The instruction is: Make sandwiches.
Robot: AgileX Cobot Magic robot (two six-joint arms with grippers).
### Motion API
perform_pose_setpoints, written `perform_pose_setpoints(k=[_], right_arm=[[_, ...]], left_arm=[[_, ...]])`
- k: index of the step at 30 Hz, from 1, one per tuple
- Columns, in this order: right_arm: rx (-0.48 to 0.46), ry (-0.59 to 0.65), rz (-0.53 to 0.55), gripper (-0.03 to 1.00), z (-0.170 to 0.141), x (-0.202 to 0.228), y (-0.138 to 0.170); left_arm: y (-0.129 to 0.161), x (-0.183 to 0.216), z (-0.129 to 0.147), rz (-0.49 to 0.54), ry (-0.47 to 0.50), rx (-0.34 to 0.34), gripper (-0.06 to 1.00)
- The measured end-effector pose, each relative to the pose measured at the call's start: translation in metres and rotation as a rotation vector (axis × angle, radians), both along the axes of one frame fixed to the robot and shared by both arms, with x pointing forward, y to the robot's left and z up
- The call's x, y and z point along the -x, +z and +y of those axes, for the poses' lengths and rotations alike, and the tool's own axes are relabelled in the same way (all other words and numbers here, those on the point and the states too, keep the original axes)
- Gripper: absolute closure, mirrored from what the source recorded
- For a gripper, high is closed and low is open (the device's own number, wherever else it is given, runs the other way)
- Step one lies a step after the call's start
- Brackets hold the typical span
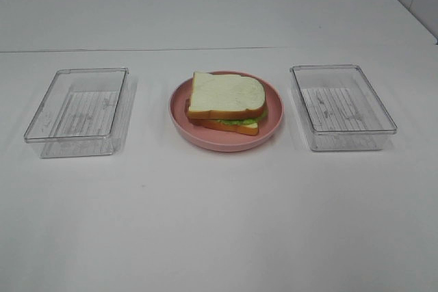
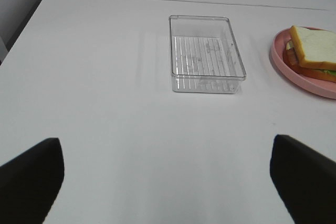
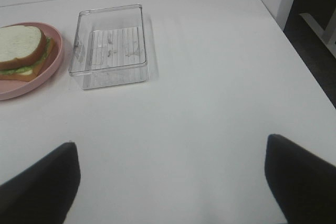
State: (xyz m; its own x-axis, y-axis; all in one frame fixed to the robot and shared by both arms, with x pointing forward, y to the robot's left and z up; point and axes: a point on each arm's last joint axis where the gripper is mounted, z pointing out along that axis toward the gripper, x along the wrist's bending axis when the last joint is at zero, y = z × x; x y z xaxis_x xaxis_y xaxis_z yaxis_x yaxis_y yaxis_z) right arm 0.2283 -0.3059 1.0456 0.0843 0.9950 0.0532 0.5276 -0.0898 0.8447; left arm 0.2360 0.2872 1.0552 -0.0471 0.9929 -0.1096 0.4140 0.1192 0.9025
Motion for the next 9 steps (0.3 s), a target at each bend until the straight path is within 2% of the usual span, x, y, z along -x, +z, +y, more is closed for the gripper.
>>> perform_pose_setpoints(k=[9], right_arm=[[0.000,0.000,0.000,0.05,0.0000,0.0000,0.0000]], left_arm=[[0.0000,0.0000,0.0000,0.000,0.000,0.000,-0.05]])
